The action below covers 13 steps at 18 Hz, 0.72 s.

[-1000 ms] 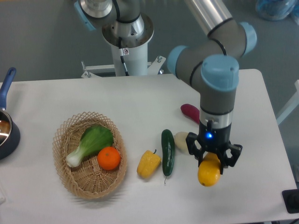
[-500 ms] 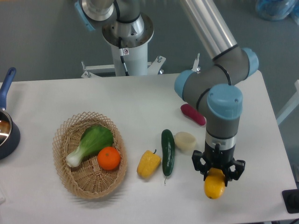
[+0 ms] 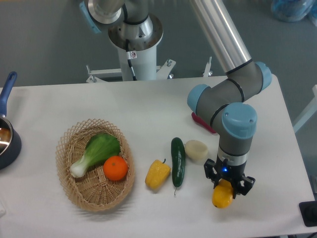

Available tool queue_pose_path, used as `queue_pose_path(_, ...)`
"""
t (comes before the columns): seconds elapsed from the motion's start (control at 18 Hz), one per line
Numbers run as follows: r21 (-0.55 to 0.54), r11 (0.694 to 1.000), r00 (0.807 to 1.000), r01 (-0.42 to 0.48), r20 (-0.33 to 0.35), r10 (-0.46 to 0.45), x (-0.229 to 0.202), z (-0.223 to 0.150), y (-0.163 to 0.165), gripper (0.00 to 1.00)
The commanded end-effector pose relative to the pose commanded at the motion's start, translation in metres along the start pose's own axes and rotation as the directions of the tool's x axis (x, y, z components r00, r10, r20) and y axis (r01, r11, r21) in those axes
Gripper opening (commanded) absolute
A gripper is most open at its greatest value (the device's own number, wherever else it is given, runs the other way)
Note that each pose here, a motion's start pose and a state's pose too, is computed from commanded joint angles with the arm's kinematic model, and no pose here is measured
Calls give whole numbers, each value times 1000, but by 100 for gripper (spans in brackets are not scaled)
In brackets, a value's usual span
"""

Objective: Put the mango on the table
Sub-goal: 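Lower the mango onto the table surface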

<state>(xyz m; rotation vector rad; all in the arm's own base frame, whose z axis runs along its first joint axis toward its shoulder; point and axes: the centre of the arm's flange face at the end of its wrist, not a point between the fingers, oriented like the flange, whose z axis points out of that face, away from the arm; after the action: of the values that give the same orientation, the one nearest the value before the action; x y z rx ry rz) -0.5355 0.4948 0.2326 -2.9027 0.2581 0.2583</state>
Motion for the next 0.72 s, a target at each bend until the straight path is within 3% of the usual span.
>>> queue_pose_path(0.72, -11, 1000, 1000, 4, -31, -4, 13, 12, 2, 40)
